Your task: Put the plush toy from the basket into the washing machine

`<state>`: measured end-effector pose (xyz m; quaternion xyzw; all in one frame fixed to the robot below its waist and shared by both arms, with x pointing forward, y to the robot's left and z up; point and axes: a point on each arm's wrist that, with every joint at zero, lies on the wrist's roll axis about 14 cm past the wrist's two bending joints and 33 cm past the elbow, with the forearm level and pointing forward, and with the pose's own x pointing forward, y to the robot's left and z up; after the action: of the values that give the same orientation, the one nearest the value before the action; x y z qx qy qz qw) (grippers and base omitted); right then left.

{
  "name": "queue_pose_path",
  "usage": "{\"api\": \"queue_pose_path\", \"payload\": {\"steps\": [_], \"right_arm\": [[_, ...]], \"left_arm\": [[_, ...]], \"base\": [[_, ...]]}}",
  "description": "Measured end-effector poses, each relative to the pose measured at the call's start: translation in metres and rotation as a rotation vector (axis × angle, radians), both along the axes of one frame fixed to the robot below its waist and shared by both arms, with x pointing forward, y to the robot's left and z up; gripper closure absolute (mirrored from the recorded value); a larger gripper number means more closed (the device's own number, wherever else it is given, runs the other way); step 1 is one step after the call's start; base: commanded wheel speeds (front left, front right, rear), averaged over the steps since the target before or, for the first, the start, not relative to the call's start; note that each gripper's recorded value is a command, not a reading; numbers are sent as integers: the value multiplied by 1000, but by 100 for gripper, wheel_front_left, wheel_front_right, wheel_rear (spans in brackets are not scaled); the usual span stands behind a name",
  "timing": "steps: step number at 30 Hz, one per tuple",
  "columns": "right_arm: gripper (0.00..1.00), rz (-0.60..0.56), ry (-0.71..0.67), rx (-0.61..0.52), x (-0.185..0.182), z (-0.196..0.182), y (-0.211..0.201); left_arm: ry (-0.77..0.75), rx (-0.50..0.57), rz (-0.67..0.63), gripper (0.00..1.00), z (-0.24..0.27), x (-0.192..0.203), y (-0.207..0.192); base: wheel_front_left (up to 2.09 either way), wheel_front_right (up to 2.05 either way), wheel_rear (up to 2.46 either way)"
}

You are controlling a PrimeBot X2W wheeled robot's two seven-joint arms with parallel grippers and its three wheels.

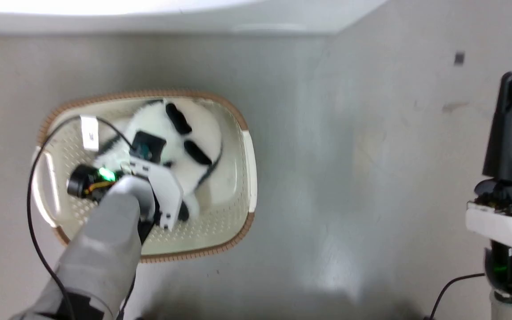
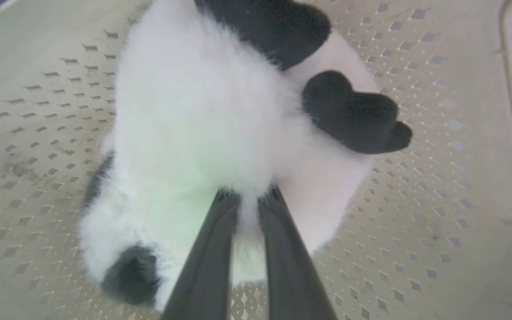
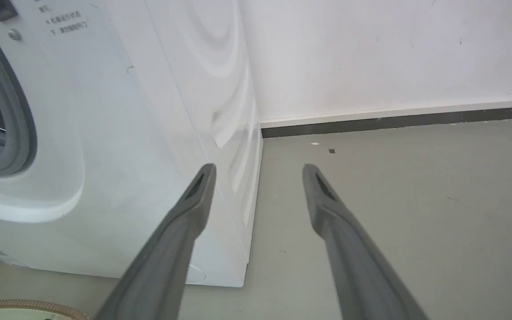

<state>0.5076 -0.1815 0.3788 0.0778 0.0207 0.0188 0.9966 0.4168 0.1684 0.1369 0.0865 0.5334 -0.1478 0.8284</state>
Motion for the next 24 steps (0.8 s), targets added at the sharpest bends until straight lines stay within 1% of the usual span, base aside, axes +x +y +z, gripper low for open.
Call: {"api": "queue_pose_path", "payload": {"steps": [8,14,19,24], "right_arm": [[0,12,-64,19,-17,49,5],[0,14,-111,39,-36,83,7],[0,19,-152,52,-53,108,9],[0,25,-186,70,-68,128,11]], "left_arm": [[-160,-34,-15,100,60,7,-2],[-279,-48,3,100,104,6,1],[-394,-82,49,100,143,10,4],[-576,-137,103,100,193,23,1]], "base": [[0,0,0],[0,0,0],[0,0,0],[0,0,0]]}}
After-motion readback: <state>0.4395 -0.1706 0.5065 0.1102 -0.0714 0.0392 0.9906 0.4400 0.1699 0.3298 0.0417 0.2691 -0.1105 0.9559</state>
